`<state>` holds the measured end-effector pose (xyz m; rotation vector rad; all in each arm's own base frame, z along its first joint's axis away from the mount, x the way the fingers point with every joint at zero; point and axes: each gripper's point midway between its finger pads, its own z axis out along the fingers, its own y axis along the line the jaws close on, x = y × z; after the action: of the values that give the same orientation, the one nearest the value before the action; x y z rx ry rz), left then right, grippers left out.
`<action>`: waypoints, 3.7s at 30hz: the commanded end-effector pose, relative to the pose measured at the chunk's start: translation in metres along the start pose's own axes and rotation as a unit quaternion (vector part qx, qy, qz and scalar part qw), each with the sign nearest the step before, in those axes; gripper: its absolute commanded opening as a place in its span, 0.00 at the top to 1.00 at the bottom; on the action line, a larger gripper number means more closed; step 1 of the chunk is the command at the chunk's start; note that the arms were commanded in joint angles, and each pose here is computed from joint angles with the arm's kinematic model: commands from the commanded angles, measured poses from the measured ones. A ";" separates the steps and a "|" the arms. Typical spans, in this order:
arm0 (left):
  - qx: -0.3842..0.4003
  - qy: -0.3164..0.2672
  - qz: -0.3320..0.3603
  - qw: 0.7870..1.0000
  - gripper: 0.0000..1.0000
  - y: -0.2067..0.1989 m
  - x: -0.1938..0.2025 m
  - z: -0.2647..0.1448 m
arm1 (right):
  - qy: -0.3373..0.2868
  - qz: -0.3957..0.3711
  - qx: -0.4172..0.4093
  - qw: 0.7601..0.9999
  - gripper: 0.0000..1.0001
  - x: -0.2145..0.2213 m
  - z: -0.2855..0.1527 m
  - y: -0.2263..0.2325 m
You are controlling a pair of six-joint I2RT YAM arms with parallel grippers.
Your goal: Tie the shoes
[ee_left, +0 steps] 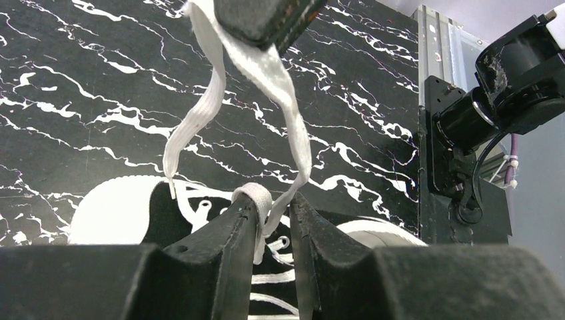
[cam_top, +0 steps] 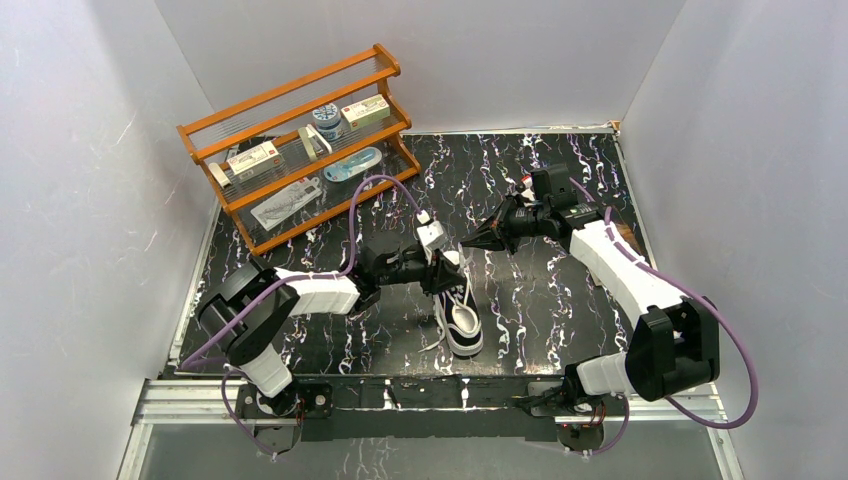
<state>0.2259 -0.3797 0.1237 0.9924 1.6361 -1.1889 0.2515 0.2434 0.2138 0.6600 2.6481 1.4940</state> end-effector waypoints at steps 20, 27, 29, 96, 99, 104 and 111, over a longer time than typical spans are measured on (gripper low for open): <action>0.027 -0.037 0.018 0.999 1.00 -0.019 -0.027 -0.009 | 0.047 -0.304 -0.016 0.951 1.00 -0.019 0.060 0.040; 0.023 -0.044 0.023 0.999 1.00 -0.022 -0.030 -0.016 | 0.187 -0.290 -0.001 0.938 1.00 0.047 0.111 0.021; 0.026 -0.043 0.026 0.998 1.00 -0.024 -0.030 -0.017 | 0.198 -0.285 -0.022 0.938 0.98 0.054 0.107 0.022; 0.009 0.021 -0.131 0.991 1.00 0.004 0.009 -0.018 | 0.325 -0.904 0.053 0.273 0.46 0.132 0.101 -0.156; 0.005 0.022 -0.129 0.991 1.00 0.005 0.009 -0.018 | 0.323 -0.906 0.047 0.269 0.40 0.131 0.102 -0.166; 0.002 0.022 -0.131 0.991 1.00 0.006 0.009 -0.017 | 0.329 -0.905 0.052 0.265 0.39 0.128 0.109 -0.173; 0.004 0.021 -0.133 0.991 1.00 0.006 0.008 -0.016 | 0.336 -0.902 0.068 0.263 0.48 0.121 0.125 -0.183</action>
<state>0.2208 -0.3573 0.0999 0.8093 1.9054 -1.3511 0.0998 0.2929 0.0217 -2.5356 1.3659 0.3824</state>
